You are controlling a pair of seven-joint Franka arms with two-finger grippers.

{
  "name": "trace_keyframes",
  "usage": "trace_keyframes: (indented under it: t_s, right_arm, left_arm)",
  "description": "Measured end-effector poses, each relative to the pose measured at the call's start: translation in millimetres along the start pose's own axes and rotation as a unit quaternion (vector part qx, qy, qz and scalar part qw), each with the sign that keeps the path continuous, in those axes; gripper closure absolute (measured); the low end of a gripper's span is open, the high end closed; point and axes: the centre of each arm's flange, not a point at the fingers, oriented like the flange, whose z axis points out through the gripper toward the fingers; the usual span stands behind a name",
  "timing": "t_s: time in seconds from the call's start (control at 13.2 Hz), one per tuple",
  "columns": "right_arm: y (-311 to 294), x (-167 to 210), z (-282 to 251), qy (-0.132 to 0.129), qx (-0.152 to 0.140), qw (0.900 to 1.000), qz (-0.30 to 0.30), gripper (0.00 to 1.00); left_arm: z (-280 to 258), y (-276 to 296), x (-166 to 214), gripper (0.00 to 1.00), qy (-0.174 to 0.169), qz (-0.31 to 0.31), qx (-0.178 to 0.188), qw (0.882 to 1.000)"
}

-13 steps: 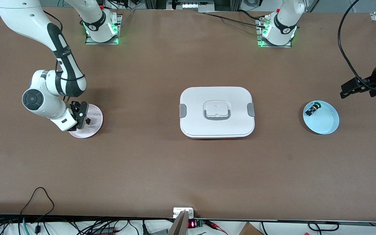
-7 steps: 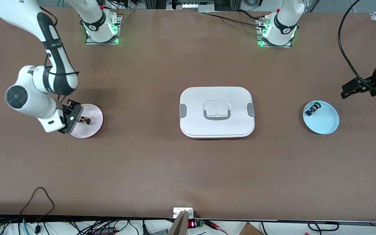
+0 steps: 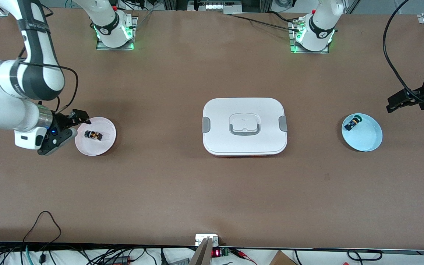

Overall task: Transfer orange switch to right arm and place
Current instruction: 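Open the right gripper and raise it away from the white plate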

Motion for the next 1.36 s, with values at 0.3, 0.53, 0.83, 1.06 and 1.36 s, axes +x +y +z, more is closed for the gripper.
trace_keyframes:
  t_s: [0.3,0.53,0.83,1.06,1.36]
  right_arm:
    - [-35,-14,-68,-0.050,0.042,0.988,0.142,0.00]
    - [-65,-17,-122,-0.065,0.019,0.981,0.181,0.00]
    - [-38,-22,-159,-0.036,-0.097,0.974,0.201,0.00]
    - [-4,-34,-181,0.006,-0.115,0.966,0.230,0.00]
    - [45,-55,-184,0.038,-0.086,0.957,0.274,0.00]
  left_arm:
    - [0,3,1,0.00,0.000,0.003,0.000,1.000]
    - [1,3,1,0.00,0.000,0.003,0.000,1.000]
    - [2,3,1,0.00,-0.001,0.003,0.000,1.000]
    - [6,4,3,0.00,-0.004,0.003,0.000,1.000]
    - [6,4,3,0.00,-0.004,0.003,0.000,1.000]
